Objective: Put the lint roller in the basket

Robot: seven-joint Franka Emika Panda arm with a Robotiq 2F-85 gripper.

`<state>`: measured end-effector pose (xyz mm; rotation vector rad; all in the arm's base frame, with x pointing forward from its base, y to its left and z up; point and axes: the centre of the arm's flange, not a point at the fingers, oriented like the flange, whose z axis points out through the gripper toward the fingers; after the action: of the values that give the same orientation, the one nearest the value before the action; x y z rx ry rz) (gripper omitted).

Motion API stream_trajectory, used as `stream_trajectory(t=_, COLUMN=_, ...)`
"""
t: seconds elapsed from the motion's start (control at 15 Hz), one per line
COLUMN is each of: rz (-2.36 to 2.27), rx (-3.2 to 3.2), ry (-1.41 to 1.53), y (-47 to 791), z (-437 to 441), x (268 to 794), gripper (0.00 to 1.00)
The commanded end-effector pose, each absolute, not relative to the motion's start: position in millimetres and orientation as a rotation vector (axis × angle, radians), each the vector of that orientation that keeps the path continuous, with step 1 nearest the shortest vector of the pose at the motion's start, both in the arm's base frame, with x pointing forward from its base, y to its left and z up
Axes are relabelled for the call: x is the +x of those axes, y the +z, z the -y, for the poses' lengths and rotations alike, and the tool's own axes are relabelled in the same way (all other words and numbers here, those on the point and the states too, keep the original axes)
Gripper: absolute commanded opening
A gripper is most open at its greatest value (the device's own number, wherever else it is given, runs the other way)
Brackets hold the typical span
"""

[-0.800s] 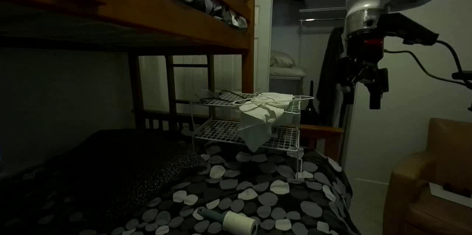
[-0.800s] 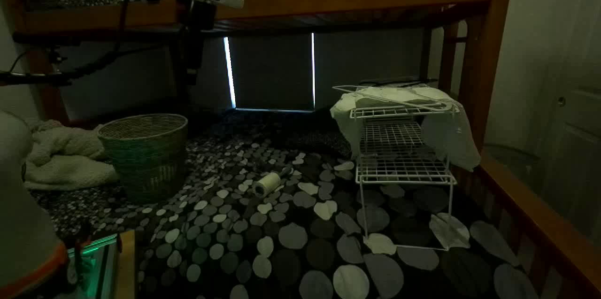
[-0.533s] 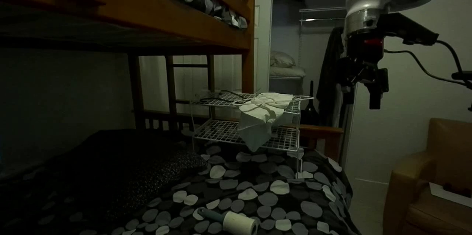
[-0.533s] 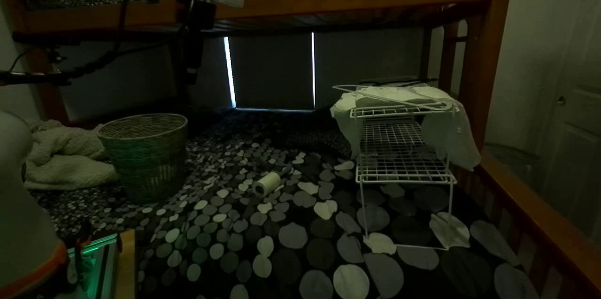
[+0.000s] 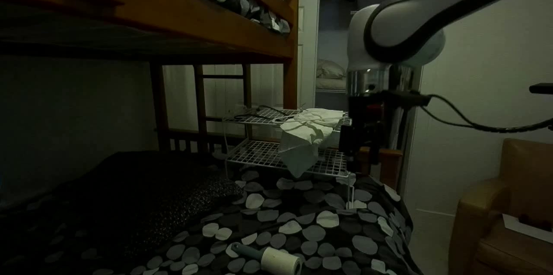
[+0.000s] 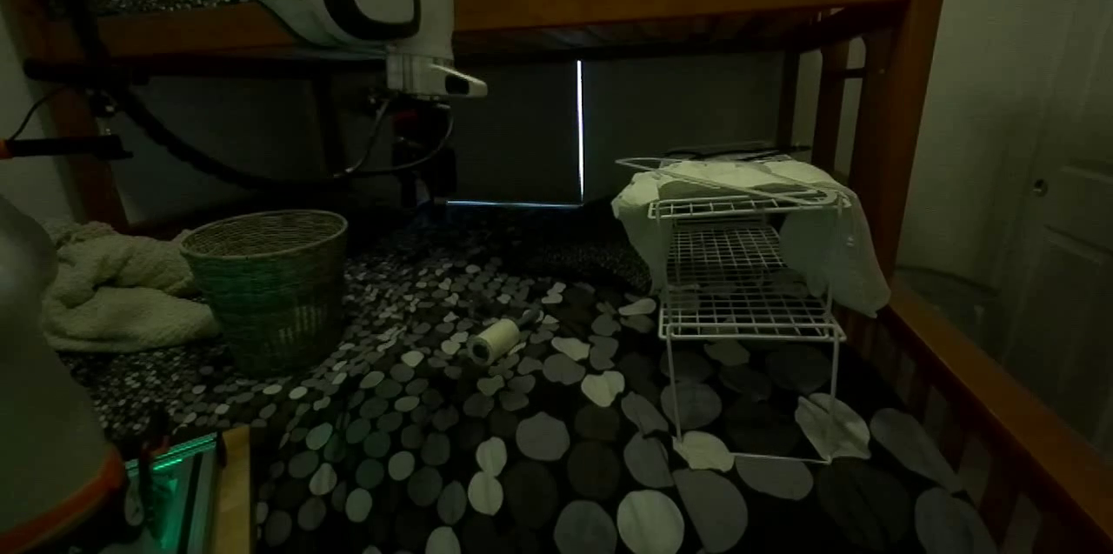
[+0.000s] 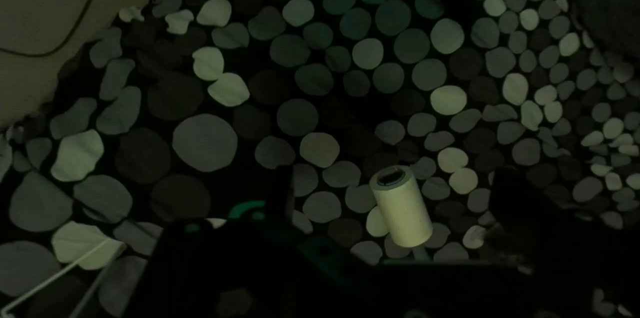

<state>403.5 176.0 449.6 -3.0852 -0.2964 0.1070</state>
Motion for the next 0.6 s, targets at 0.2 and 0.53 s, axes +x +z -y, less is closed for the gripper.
stream_trajectory(t=0.2, rz=0.589, rx=-3.18, ry=0.125, y=300, z=-235, x=473, gripper=1.0)
stream_trajectory(t=0.53, rz=0.535, rx=-3.138, ry=0.084, y=204, z=-260, x=520, gripper=1.0)
